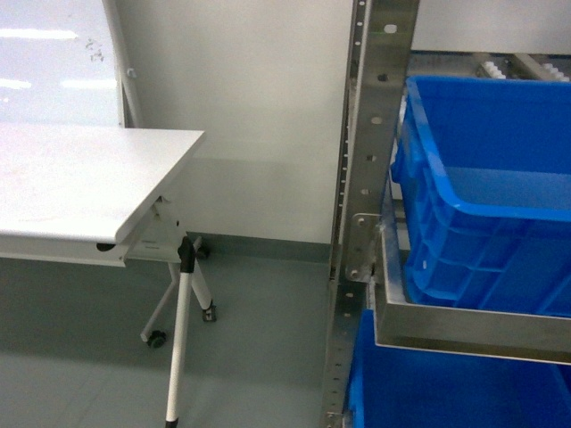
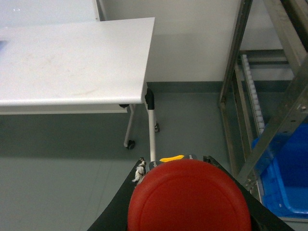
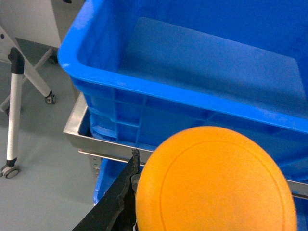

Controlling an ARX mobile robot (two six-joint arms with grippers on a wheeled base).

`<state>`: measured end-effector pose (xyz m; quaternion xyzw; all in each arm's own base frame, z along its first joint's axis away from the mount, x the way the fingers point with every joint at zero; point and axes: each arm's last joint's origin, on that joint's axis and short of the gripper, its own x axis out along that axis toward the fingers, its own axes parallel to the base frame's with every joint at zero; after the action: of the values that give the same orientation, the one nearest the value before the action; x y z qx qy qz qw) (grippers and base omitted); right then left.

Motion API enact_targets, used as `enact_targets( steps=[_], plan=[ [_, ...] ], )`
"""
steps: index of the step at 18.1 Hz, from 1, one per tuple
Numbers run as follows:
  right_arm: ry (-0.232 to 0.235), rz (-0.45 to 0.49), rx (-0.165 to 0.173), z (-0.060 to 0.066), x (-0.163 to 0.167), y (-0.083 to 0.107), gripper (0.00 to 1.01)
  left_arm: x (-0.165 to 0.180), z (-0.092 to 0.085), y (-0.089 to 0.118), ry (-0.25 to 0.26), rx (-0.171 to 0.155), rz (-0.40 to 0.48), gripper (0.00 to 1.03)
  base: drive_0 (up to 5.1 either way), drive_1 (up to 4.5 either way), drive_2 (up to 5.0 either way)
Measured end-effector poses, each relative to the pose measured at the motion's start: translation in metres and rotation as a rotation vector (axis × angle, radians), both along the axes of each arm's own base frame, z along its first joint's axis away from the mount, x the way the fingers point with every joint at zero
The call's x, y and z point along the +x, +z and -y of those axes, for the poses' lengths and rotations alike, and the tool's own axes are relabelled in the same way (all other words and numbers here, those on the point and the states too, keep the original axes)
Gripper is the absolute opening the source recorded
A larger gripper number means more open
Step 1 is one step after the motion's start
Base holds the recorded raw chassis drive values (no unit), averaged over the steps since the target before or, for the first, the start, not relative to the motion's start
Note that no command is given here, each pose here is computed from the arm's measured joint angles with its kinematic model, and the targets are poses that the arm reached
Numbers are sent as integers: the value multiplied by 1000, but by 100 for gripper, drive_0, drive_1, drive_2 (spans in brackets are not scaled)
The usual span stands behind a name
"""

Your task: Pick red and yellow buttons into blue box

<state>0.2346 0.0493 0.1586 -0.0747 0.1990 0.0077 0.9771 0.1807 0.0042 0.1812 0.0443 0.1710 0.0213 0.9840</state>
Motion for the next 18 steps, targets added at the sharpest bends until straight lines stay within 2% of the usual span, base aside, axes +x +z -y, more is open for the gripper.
enact_targets(
  steps=[15, 18],
  plan=[
    [0, 3, 1, 0, 0, 0, 36, 0, 0, 0, 0, 0, 2, 30, 478, -364, -105],
    [2, 4, 1, 0, 0, 0, 36, 0, 0, 0, 0, 0, 2, 30, 485, -235, -235]
  ],
)
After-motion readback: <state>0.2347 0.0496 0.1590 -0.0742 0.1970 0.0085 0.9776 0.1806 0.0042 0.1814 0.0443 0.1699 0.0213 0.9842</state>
